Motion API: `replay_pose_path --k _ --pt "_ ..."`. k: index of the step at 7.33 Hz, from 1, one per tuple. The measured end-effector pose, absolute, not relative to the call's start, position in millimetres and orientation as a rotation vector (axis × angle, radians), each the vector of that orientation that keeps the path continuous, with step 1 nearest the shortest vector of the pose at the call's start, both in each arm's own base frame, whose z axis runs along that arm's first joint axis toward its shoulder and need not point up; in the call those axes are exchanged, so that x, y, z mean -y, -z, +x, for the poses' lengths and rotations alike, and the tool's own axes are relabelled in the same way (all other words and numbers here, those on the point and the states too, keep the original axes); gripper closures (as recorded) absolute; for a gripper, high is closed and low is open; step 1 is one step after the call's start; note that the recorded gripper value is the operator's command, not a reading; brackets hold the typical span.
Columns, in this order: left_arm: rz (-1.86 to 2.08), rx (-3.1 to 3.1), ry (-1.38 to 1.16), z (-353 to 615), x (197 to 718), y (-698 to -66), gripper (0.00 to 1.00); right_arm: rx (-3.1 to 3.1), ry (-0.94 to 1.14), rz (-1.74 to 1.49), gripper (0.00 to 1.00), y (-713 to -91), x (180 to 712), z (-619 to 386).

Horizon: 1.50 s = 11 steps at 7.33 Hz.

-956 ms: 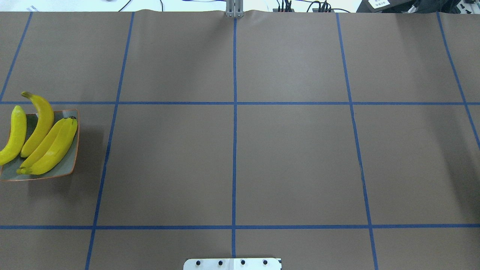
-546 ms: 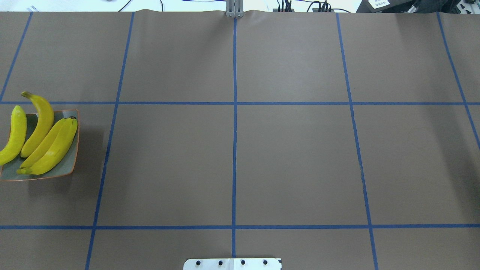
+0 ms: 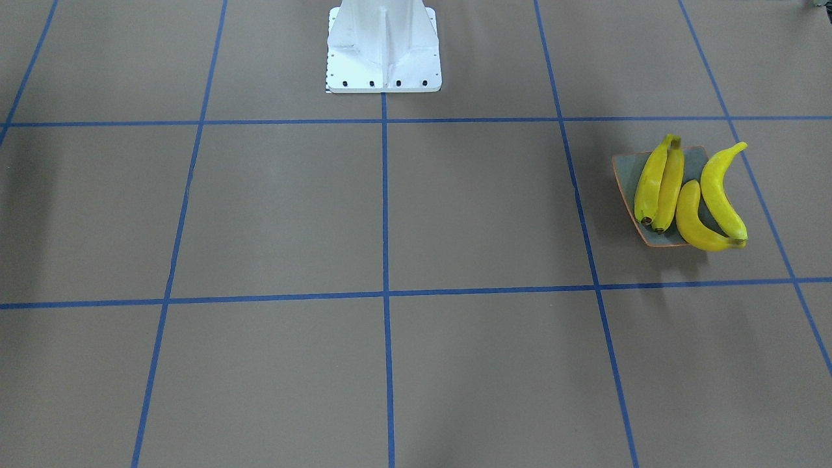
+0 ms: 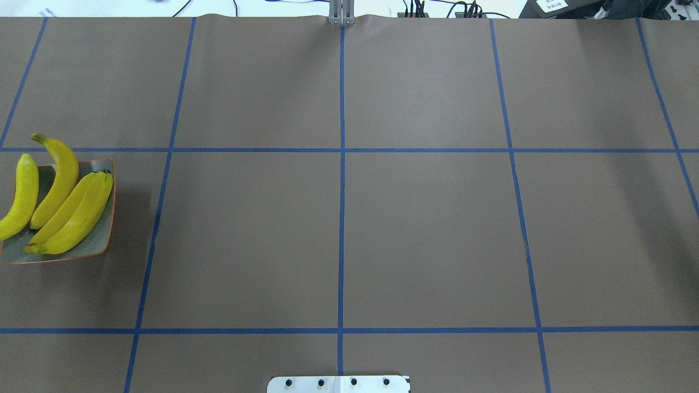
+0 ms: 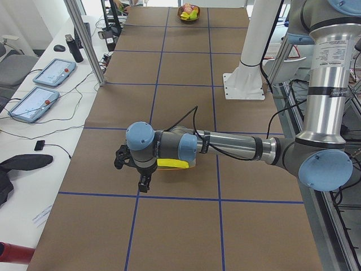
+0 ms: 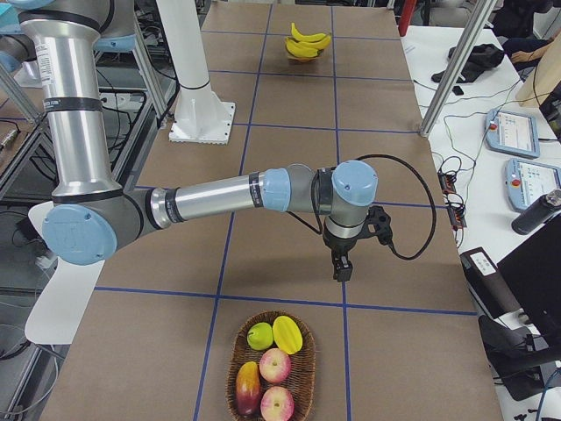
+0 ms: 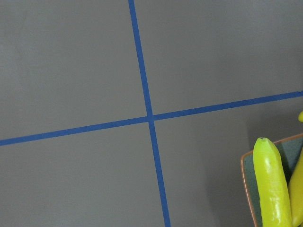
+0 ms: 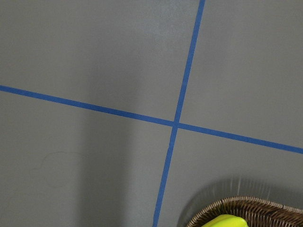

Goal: Transfer all bananas from basket to plate

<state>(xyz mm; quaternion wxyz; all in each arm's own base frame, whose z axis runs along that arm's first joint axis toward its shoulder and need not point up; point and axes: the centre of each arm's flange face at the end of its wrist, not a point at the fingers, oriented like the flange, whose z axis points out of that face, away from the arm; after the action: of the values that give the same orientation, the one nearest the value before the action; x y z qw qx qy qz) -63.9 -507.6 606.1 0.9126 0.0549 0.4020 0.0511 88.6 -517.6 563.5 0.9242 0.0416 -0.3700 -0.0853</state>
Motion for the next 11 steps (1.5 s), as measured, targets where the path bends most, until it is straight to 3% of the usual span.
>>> replay_pose_path --k 11 --pt "0.095 -0.791 -0.043 -68 503 -590 0.01 0.775 0.152 0.044 0.0 -581 504 86"
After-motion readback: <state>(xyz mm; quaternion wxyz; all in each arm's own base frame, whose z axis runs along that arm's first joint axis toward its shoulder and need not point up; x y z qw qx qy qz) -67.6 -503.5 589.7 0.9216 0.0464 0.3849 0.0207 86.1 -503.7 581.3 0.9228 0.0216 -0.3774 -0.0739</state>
